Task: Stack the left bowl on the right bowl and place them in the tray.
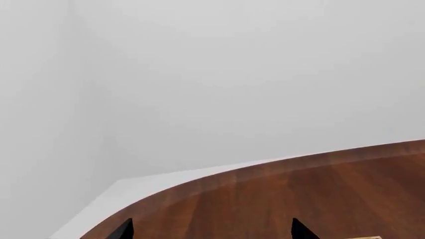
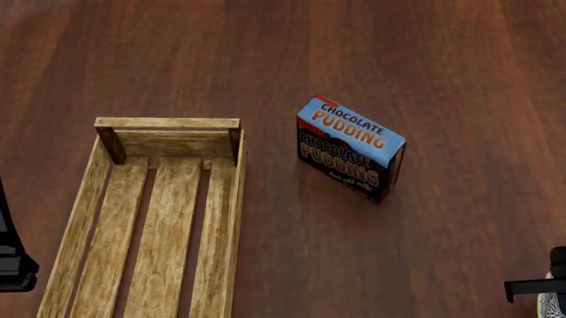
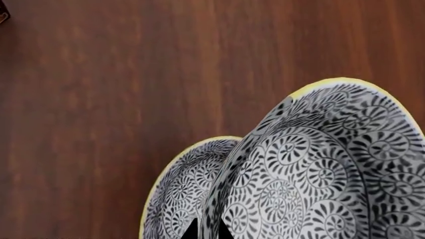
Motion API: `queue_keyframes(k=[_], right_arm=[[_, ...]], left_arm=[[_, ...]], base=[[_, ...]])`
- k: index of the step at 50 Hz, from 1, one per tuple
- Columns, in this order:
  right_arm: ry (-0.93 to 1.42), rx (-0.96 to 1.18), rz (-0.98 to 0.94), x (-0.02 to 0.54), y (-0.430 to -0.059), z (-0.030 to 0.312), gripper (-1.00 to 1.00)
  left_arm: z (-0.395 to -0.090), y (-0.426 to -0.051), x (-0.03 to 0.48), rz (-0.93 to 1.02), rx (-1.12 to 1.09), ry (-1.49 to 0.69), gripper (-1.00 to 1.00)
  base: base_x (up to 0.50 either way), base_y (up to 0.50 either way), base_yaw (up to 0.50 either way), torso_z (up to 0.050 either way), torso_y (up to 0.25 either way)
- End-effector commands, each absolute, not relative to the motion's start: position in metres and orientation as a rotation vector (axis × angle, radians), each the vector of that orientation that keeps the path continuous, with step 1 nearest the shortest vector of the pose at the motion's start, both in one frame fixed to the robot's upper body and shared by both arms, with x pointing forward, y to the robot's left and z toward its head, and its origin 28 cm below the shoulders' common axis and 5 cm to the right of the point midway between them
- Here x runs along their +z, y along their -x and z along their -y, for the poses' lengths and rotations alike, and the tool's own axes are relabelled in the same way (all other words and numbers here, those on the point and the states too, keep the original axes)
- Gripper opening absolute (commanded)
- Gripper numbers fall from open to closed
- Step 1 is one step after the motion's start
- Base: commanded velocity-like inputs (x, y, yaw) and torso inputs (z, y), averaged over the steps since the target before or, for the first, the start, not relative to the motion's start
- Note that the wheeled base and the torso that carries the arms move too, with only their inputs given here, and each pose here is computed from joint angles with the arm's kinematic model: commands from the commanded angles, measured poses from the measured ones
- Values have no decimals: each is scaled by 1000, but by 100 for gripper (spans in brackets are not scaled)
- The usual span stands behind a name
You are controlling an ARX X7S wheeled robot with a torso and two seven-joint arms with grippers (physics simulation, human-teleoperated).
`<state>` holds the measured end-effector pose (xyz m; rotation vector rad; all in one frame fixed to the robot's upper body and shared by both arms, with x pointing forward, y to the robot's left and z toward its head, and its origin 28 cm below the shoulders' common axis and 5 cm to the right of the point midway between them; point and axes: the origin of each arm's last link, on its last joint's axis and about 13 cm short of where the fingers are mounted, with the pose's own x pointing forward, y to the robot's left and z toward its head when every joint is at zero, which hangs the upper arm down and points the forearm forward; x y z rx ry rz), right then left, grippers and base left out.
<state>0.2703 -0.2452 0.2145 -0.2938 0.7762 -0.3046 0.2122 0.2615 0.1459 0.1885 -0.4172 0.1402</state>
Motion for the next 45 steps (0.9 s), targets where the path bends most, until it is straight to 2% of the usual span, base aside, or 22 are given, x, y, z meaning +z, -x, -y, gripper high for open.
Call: queue_keyframes(k=[1, 45], right_arm=[[302, -326, -781, 207, -272, 250, -100], [258, -305, -822, 183, -270, 250, -100]], left_arm=[[-261, -214, 144, 416, 140, -190, 100], [-261, -213, 143, 412, 138, -194, 100]], base=[[0, 0, 0, 0, 0], [0, 0, 0, 0, 0]])
